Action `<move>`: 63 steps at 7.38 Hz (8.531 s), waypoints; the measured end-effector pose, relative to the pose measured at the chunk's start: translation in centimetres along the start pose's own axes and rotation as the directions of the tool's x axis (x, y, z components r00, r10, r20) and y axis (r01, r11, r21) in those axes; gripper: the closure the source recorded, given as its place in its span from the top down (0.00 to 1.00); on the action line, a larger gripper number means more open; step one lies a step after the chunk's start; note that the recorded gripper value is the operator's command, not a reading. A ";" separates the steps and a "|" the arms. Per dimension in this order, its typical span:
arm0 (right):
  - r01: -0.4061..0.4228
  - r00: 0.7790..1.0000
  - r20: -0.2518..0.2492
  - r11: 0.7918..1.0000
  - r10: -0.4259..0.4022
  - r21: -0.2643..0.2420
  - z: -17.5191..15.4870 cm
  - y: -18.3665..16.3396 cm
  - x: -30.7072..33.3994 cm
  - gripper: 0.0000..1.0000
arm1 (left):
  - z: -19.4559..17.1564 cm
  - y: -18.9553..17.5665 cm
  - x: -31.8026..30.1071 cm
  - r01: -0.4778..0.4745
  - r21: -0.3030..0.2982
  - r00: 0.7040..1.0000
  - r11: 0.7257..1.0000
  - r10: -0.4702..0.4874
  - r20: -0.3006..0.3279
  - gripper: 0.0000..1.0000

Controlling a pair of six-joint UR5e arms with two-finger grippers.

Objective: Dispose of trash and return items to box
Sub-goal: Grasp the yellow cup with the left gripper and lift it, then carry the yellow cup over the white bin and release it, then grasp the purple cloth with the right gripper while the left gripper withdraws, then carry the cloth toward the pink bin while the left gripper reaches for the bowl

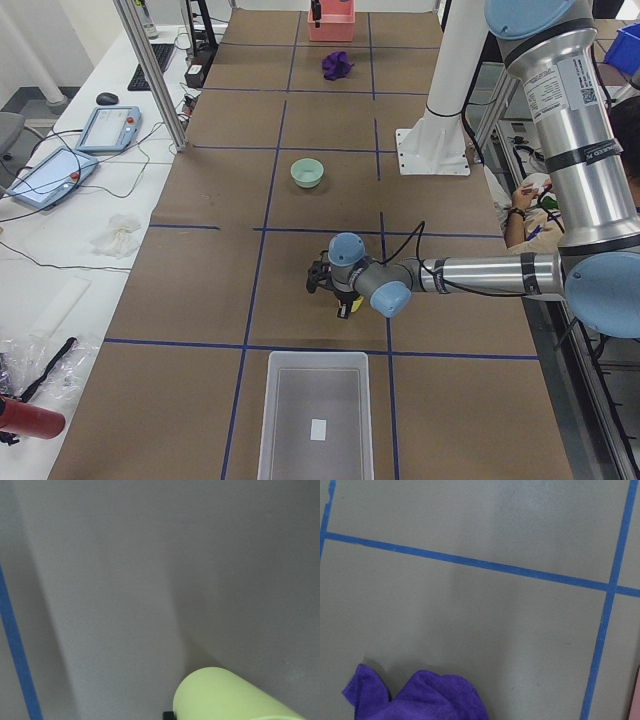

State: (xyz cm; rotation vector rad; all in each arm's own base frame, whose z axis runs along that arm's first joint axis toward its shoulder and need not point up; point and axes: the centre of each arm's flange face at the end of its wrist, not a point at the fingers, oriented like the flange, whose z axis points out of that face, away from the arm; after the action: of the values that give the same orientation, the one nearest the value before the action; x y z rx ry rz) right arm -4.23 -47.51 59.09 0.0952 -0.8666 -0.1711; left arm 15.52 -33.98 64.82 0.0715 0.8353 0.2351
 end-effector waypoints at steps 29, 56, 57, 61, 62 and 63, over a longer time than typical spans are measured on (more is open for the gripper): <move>0.020 1.000 0.013 1.000 -0.020 -0.013 1.5 0.0 -2.1 1.00 | -2.4 3.9 -33.4 0.054 -0.032 0.998 0.998 -0.053 0.039 0.42; -0.314 0.946 -0.065 0.948 0.317 0.052 -2.9 4.9 -9.8 0.00 | -15.7 -20.7 14.2 0.253 0.159 0.953 0.954 -0.217 -0.213 0.99; -0.283 0.953 -0.086 0.956 0.290 0.078 -6.3 5.7 -5.7 0.00 | -14.2 -21.7 19.0 0.280 0.134 0.942 0.951 -0.245 -0.229 0.99; -0.146 0.949 -0.271 0.986 0.161 0.074 -19.0 9.7 7.6 0.00 | -9.3 -22.7 32.1 0.342 0.065 0.913 0.937 -0.315 -0.259 0.99; -0.111 0.939 -0.322 0.993 0.118 0.040 -20.8 10.0 10.8 0.00 | -8.5 -22.8 34.1 0.350 0.062 0.910 0.935 -0.324 -0.260 0.99; -0.093 0.938 -0.336 0.996 0.088 0.002 -20.9 10.0 13.9 0.00 | -7.8 -22.8 35.0 0.354 0.059 0.909 0.934 -0.328 -0.256 0.99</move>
State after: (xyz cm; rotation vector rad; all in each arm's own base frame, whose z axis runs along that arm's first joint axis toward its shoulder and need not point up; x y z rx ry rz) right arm 21.68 -40.01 57.61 0.0684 -0.5273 -0.0710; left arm 36.48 -48.17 30.63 -0.0079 1.0886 -0.1348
